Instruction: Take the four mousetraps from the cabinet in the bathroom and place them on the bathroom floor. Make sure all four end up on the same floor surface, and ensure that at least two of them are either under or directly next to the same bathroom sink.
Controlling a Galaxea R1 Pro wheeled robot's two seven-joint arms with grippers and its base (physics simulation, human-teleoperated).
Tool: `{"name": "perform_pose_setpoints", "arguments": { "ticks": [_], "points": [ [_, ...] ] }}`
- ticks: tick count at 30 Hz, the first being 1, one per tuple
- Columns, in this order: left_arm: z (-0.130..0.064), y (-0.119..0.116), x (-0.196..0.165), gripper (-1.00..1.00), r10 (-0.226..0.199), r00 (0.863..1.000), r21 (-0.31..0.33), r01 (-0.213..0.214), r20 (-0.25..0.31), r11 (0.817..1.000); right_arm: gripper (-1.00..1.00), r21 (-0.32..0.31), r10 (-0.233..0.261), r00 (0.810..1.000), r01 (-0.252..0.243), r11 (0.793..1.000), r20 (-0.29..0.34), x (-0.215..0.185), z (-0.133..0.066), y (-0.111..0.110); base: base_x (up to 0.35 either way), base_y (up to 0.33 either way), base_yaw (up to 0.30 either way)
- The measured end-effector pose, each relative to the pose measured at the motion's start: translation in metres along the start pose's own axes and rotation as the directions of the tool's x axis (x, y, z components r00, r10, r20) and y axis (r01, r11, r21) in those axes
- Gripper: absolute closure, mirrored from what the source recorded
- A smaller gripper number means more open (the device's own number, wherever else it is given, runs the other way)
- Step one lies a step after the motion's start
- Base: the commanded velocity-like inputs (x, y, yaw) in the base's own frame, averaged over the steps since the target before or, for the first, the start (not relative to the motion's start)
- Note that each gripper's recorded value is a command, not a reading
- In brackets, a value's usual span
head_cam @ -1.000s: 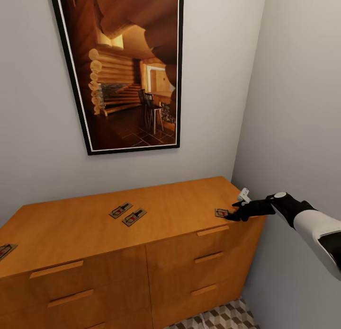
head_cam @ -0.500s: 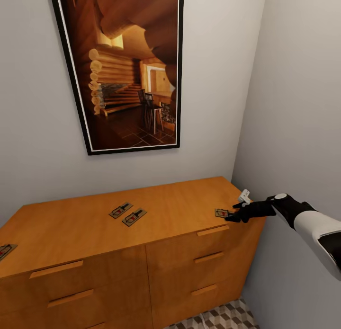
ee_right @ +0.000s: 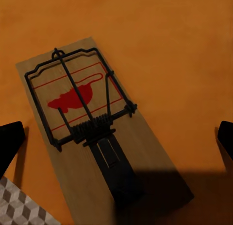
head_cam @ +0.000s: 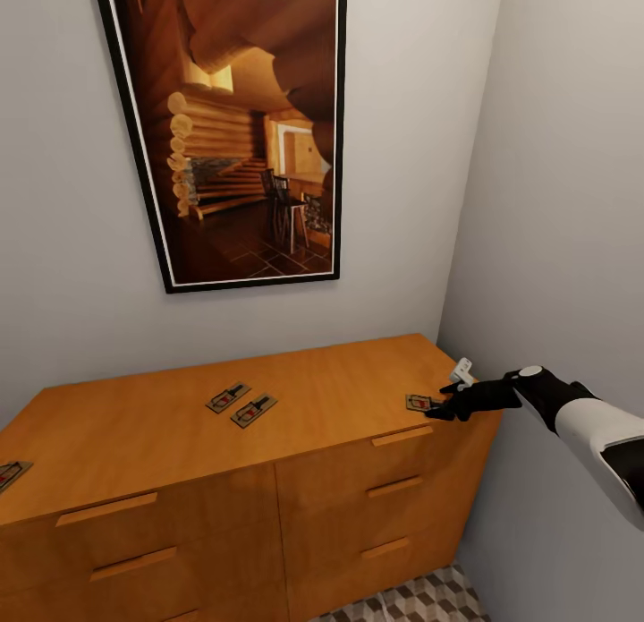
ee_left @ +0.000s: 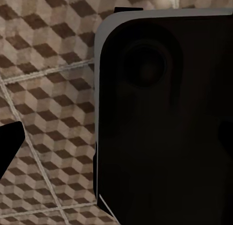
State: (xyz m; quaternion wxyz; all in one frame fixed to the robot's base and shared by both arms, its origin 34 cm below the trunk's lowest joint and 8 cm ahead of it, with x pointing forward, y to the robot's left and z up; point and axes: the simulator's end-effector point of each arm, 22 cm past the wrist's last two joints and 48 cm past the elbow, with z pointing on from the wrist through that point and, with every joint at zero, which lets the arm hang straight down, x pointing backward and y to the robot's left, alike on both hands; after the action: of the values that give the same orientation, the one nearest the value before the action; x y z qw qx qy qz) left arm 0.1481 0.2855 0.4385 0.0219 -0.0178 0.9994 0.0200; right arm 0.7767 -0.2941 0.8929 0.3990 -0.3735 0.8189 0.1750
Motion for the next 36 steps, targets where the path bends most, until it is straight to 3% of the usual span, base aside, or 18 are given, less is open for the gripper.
{"name": "perform_pose_setpoints", "arguments": {
  "ticks": [8,9,36],
  "points": [
    [0.0000,-0.0003,0.0000,-1.00,0.001,1.000,0.000,-0.001,0.000,1.000,-1.00,0.000,0.000,1.000,0.000,1.000,0.000,-0.0001,0.0001,0.0001,0.000,0.000,0.000],
    [0.0000,-0.0003,0.0000,-1.00,0.001,1.000,0.000,-0.001,0.000,1.000,1.00,0.000,0.000,1.000,0.000,1.000,0.000,-0.0001,0.0001,0.0001,0.000,0.000,0.000],
    [0.0000,-0.0003,-0.0006,-1.00,0.001,1.000,0.000,-0.001,0.000,1.000,1.00,-0.005,-0.013,1.000,0.013,1.000,0.002,-0.0025,-0.0001,0.0010,0.000,0.000,0.000]
  ]
}}
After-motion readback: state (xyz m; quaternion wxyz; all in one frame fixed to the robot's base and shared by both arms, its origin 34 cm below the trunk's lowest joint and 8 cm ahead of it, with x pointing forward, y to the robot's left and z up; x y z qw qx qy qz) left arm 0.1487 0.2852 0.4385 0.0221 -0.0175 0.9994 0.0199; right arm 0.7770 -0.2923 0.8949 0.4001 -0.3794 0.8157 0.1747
